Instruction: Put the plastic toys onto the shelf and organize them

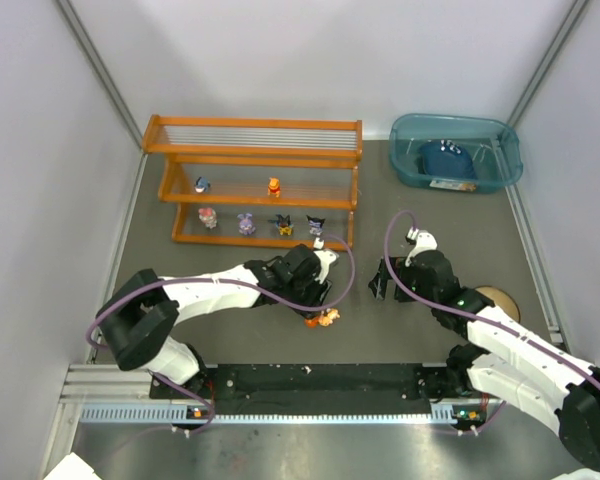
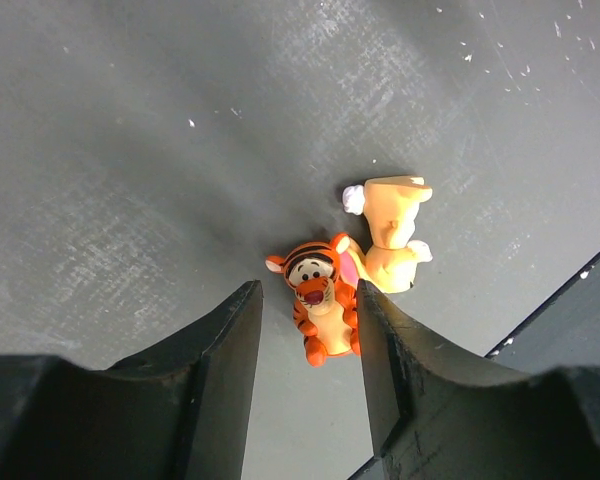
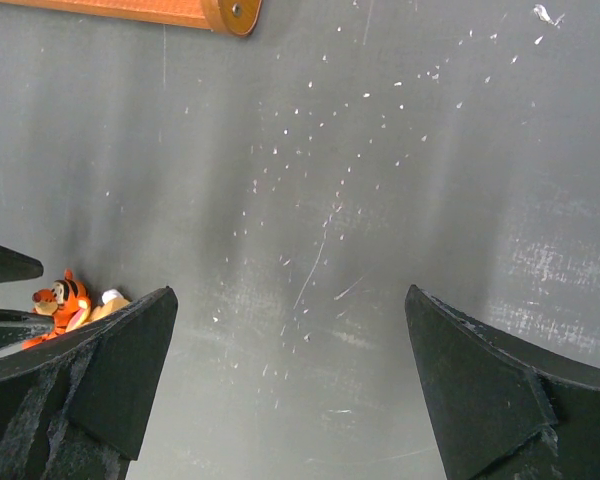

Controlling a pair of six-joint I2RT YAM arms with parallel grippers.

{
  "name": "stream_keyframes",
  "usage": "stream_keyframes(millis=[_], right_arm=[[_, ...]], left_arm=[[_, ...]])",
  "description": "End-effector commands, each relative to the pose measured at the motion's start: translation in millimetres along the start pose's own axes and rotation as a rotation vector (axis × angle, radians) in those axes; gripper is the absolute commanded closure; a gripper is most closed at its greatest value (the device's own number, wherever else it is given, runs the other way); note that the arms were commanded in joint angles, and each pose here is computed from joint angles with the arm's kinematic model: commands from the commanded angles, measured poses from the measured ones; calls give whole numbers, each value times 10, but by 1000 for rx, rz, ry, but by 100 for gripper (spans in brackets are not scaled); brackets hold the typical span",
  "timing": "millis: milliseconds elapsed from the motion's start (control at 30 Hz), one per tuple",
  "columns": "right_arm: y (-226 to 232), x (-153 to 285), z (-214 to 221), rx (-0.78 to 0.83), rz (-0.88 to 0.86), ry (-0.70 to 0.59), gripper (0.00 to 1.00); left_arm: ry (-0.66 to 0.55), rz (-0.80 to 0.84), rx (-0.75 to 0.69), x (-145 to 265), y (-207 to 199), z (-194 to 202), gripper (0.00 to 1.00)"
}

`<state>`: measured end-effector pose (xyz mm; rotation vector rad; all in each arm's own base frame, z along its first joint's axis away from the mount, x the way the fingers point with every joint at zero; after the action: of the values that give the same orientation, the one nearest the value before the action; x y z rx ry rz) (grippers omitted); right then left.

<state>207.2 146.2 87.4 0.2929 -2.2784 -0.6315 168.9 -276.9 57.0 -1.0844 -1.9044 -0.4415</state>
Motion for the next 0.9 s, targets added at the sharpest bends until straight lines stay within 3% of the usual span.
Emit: stream_keyframes(millis=[0, 867], right_arm=[[119, 38, -143, 15, -34, -48, 1], [120, 42, -154, 19, -32, -50, 1]], left_arm=[[-27, 23, -15, 8, -64, -134, 52], [1, 35, -11, -40, -77, -111, 86]])
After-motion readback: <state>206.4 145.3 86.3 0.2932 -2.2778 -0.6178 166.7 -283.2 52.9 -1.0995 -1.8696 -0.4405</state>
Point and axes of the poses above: each gripper's point midway between its finger pads, its own x axis back along the fingers, its own y axis along the line the jaws close on, z = x × y, the point moved 2 cm from there along x, back along the fingers, and after that the axes turned 15 degrees about -x, right-handed, at the moved point
